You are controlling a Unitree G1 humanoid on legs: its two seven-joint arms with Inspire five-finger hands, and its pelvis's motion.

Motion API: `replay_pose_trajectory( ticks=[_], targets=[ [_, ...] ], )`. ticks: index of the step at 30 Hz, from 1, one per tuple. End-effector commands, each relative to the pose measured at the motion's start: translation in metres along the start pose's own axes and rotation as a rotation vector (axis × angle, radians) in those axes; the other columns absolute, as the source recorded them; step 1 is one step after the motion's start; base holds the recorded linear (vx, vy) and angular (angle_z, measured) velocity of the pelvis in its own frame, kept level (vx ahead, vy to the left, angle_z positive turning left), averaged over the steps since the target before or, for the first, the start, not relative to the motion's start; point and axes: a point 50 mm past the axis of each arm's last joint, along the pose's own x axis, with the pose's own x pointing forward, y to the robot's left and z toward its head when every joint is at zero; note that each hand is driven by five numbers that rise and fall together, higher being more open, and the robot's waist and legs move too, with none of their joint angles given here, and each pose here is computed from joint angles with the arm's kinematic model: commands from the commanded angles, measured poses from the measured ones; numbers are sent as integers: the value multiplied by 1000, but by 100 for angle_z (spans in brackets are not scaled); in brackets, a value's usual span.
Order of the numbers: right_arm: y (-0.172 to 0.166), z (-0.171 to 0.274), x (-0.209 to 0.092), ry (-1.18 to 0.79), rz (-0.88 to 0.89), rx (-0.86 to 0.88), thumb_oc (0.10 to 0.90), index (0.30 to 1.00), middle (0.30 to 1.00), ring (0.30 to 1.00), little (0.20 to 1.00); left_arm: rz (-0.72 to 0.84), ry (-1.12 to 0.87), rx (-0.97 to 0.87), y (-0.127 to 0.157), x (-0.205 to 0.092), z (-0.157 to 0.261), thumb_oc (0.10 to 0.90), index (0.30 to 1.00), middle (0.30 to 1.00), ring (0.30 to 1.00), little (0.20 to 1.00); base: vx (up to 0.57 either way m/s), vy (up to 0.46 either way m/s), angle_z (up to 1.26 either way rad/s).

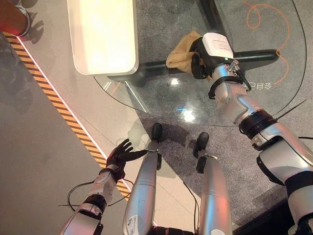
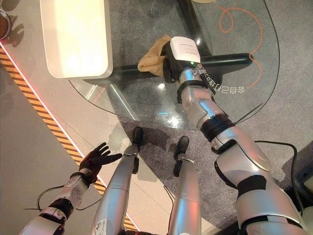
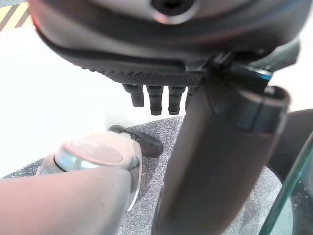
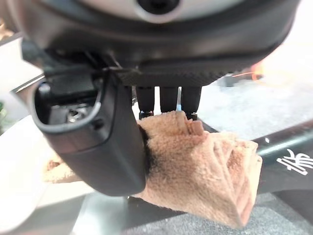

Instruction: Wipe the table with a cloth and put it in the basket.

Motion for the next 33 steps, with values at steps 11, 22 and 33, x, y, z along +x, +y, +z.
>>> replay_pose_trajectory(
  ticks=[11,22,33],
  targets=[
    [-62,94,8,-395,-178,-34,100,300,300,300,200,-4,19,36,-4,-6,-15,800,900,900,900,900,0,0,0],
    [-59,65,17,-224,-207,-93,100,300,300,300,200,-8,24,40,-2,-6,-15,800,900,900,900,900,1,-2,4],
    [-75,-23,22,148,-316,-54,100,300,300,300,200,-5,35,49,0,-8,-18,800,900,900,900,900,21,-6,1]
  ],
)
